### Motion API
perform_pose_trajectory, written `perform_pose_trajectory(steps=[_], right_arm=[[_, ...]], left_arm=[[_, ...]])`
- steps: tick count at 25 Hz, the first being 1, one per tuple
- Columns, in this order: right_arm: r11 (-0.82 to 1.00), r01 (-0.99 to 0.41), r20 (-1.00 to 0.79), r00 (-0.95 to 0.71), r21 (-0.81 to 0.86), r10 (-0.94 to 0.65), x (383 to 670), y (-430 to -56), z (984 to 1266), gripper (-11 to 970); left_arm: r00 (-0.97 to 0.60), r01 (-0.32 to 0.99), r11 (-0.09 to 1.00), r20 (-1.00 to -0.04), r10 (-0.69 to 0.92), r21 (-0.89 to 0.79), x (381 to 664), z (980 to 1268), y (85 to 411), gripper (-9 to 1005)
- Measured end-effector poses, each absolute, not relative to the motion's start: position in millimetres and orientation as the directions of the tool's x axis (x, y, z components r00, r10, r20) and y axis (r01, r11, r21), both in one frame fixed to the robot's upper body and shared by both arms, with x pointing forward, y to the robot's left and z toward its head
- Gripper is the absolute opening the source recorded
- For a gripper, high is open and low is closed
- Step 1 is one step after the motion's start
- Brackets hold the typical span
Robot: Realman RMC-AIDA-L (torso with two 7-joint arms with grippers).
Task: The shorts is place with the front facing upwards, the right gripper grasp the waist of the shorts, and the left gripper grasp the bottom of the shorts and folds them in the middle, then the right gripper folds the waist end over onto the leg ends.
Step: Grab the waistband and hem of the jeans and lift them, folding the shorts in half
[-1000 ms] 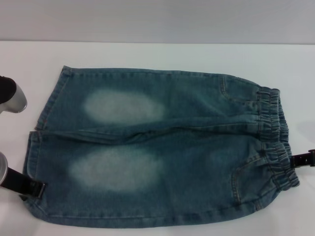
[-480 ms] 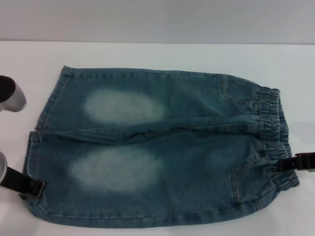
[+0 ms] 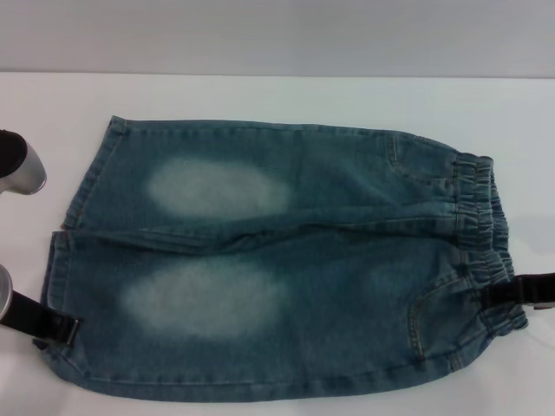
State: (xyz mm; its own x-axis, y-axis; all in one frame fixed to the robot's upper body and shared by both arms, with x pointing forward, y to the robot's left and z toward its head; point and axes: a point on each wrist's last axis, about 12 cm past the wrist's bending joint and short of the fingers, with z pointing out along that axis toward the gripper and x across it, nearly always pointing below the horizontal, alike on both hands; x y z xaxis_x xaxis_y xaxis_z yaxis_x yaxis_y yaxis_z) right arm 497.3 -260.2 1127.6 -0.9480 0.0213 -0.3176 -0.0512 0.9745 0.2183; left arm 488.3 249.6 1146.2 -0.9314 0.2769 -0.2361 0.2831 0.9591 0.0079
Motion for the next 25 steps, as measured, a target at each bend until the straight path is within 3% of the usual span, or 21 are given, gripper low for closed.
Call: perform_pose_trajectory(steps=[24,25], right_arm=[[0.972,-0.113,-0.322,-0.946,0.205,-0.042,502.7,-255.9,1124.7,633],[0.972,-0.119,-0.321,-0.946,0.204,-0.048,502.8,-255.7,1124.3,584]], left_arm=[[-0.931,0.289,0.957,-0.233,0.282,0.008,488.9,1147.0,248.9,22],[-0.930,0.289,0.957,-0.233,0.283,0.008,488.9,1147.1,248.9,22]])
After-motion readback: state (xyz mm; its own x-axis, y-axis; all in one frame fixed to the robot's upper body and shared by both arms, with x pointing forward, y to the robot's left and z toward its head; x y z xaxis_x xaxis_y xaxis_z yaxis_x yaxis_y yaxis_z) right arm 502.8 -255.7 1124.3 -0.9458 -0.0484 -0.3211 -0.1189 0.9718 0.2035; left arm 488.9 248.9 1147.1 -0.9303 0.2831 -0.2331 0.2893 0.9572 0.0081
